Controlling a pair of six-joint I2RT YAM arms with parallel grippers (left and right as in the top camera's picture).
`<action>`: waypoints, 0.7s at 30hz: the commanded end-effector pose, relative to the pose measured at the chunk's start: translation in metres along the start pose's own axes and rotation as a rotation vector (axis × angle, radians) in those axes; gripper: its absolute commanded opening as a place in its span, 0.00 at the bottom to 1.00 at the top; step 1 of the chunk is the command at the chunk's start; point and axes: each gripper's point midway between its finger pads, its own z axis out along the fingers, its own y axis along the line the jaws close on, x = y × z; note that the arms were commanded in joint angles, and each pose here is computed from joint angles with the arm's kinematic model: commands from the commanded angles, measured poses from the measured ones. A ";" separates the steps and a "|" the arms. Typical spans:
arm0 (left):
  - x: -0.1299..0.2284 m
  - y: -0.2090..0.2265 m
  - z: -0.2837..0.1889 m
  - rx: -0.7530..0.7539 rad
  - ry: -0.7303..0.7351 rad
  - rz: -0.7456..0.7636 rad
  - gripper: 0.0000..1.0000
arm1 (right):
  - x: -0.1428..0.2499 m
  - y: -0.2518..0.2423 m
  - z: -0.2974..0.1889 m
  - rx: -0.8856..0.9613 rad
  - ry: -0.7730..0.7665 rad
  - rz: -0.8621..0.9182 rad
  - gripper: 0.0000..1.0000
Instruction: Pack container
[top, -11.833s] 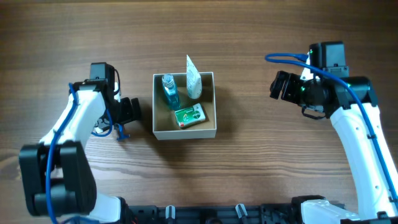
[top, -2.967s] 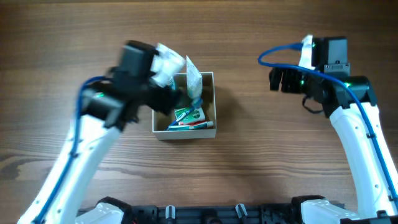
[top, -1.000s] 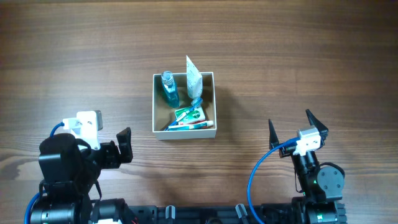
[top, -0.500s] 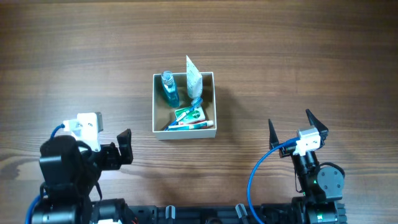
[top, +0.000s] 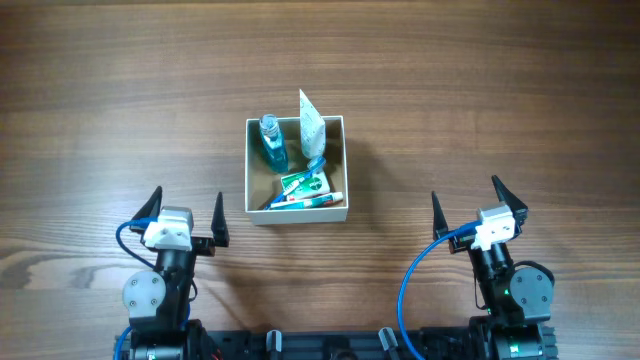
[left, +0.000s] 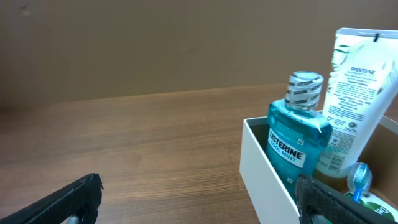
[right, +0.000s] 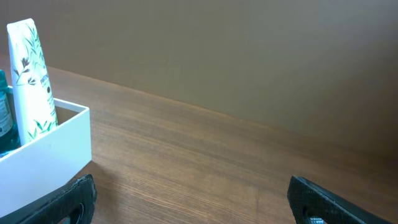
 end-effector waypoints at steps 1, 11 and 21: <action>0.002 -0.004 0.000 0.003 0.000 0.004 1.00 | 0.000 -0.002 0.000 0.009 -0.002 -0.005 1.00; 0.001 -0.006 0.000 0.009 -0.003 -0.008 1.00 | 0.000 -0.002 0.000 0.009 -0.002 -0.005 1.00; 0.001 -0.006 0.000 0.009 -0.003 -0.008 1.00 | 0.000 -0.002 0.000 0.009 -0.002 -0.005 1.00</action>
